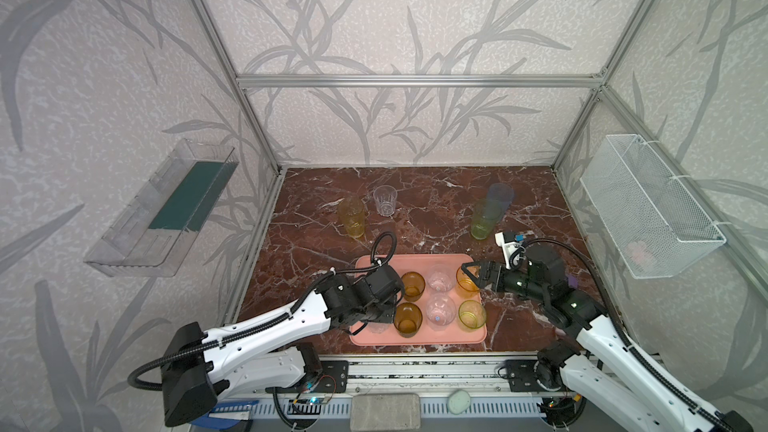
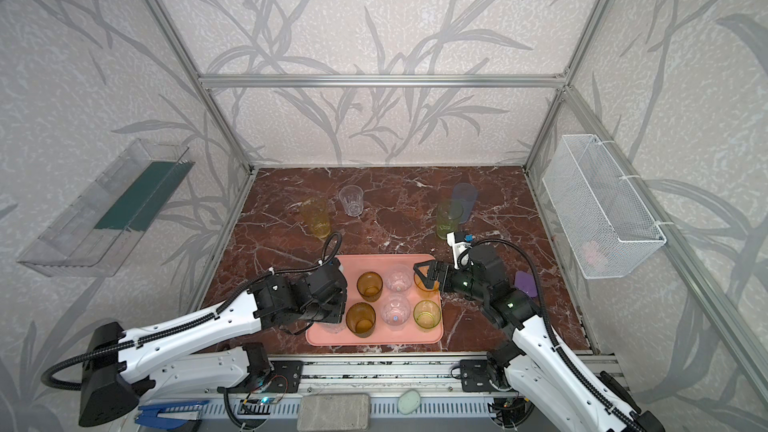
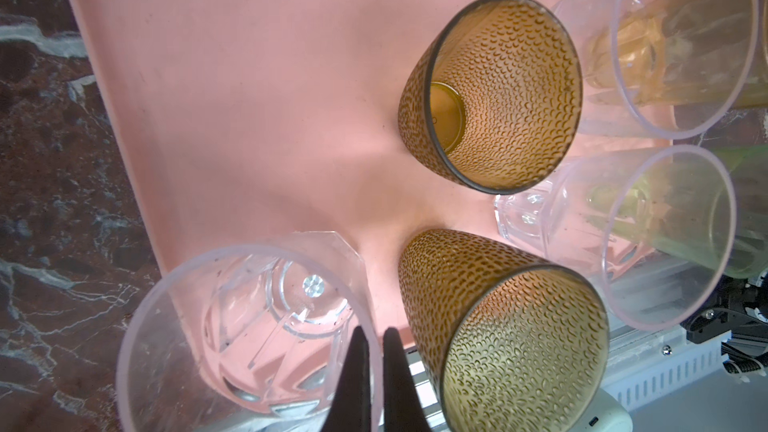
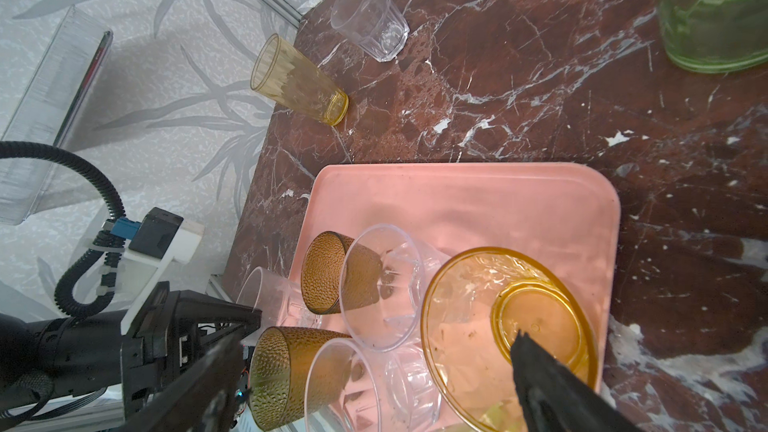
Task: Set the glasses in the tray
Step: 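Lower the clear tumbler onto the tray corner nearest the robot and release, then raise the left gripper while the right arm reaches toward a far clear tumbler, then lower the right gripper into the clear tumbler beyond the tray and grip it, then lift the clear tumbler with the right gripper and carry it toward the tray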
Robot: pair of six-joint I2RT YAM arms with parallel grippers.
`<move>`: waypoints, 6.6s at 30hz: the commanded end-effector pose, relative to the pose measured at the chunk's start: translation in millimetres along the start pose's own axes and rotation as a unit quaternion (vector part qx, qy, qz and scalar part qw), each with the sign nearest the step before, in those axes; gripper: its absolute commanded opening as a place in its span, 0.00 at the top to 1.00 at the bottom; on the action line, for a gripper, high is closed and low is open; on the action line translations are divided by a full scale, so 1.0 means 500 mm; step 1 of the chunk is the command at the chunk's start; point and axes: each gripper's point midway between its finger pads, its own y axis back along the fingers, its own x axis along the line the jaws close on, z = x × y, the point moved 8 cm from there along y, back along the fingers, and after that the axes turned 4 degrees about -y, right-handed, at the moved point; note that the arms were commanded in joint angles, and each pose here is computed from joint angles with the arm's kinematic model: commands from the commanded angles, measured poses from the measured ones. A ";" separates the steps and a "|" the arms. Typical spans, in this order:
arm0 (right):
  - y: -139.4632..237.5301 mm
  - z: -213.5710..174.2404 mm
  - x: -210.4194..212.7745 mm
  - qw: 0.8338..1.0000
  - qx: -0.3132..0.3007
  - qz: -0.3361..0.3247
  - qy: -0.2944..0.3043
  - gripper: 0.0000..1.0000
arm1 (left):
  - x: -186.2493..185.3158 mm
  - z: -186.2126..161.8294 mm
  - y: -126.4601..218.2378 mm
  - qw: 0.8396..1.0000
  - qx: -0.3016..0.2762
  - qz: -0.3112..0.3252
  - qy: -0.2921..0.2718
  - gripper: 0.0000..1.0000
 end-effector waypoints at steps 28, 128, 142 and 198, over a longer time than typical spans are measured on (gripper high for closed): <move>-0.011 0.053 0.040 1.000 -0.013 0.011 0.010 0.01 | 0.047 0.058 0.075 0.990 -0.133 0.008 0.036 0.01; -0.703 0.320 0.092 0.982 0.066 -0.167 0.065 0.58 | 0.260 0.148 0.072 0.937 -0.268 -0.001 0.224 0.01; -0.716 0.321 0.080 0.978 0.063 -0.183 0.074 0.62 | 0.261 0.152 0.068 0.938 -0.270 -0.010 0.216 0.01; -0.623 0.359 0.128 0.977 0.058 -0.186 0.084 1.00 | 0.261 0.140 0.083 0.936 -0.281 -0.012 0.211 0.01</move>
